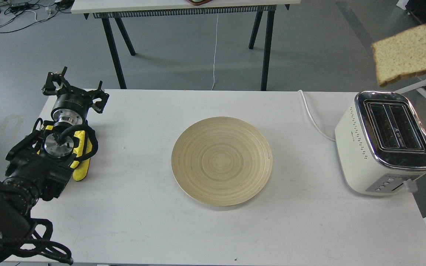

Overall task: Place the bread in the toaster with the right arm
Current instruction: 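Lift the bread slice with the right gripper up above the toaster, then lower the bread slice into the toaster slot with the right gripper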

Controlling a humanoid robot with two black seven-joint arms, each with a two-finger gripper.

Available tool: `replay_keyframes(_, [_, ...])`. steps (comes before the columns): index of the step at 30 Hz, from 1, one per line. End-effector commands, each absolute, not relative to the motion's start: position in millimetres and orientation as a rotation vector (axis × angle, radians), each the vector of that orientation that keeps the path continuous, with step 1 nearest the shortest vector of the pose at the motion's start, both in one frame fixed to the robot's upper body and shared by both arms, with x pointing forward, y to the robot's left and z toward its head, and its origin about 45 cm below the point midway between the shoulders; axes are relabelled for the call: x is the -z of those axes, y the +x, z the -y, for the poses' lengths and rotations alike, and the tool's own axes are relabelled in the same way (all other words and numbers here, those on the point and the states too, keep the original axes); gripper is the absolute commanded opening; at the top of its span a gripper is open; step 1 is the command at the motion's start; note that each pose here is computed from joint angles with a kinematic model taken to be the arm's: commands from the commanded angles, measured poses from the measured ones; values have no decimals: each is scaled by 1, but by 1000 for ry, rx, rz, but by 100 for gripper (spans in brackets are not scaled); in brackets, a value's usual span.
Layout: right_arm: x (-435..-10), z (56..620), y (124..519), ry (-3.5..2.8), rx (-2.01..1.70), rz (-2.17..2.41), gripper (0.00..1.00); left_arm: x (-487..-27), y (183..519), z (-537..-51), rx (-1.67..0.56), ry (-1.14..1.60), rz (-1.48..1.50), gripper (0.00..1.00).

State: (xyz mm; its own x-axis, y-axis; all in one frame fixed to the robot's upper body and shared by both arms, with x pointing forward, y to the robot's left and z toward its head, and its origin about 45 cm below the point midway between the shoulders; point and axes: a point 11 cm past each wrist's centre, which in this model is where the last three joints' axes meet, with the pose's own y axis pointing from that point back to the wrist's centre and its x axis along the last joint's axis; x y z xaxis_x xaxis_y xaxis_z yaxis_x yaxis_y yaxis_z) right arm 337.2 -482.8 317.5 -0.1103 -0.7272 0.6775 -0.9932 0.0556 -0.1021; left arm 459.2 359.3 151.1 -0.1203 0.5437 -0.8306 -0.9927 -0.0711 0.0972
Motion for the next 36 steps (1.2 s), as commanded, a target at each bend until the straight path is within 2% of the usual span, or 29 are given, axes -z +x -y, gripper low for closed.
replay_keyframes(1, [-308, 500, 321, 1659, -753, 1826, 0, -151, 459, -359, -1540, -741, -826, 100])
replay_keyframes(11, [-276, 500, 305, 1666, -672, 1726, 0, -151, 459, -359, -1540, -741, -826, 100])
replay_keyframes(36, [-239, 482, 306, 1719, -622, 1671, 2, -151, 459, -359, -1540, -741, -826, 100])
